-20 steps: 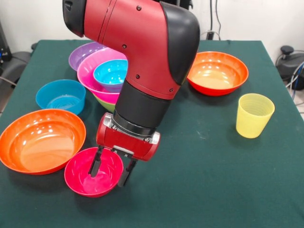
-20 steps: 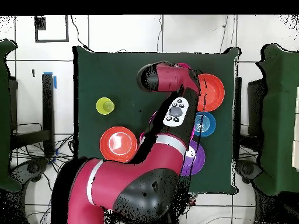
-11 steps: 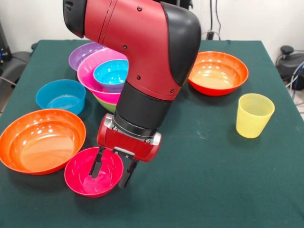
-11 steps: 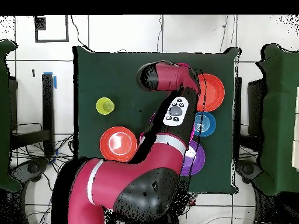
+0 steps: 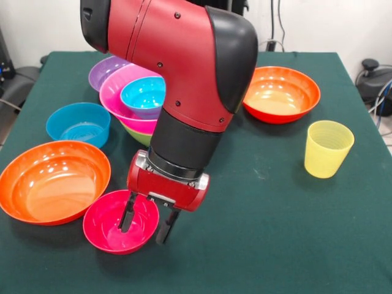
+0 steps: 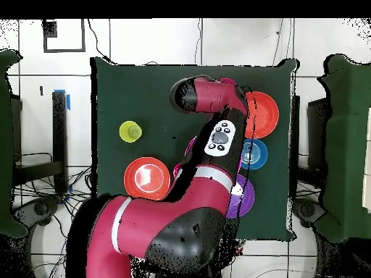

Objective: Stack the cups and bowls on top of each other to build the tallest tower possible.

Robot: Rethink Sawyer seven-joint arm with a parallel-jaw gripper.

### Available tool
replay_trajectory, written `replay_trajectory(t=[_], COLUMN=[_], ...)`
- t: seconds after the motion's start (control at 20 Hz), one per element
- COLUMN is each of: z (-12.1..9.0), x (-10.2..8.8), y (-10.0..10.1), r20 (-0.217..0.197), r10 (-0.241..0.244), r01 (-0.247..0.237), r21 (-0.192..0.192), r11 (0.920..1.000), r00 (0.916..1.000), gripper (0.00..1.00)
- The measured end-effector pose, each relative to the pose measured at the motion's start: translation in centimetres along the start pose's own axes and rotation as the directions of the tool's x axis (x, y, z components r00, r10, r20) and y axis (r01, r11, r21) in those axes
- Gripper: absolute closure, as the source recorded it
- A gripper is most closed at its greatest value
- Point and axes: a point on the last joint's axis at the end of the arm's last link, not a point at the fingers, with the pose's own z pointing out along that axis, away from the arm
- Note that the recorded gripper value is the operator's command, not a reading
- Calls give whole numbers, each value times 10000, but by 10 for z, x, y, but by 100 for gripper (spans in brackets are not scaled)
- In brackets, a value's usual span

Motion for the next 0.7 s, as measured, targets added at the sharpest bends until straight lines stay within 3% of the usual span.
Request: replay_trajectory(t=[0.7], z=[22], x=[25], y=[17], r20=[-408], r10=[-46], r01=[36], r21=[-228], r11=[9997], r00=[9992], gripper=[0])
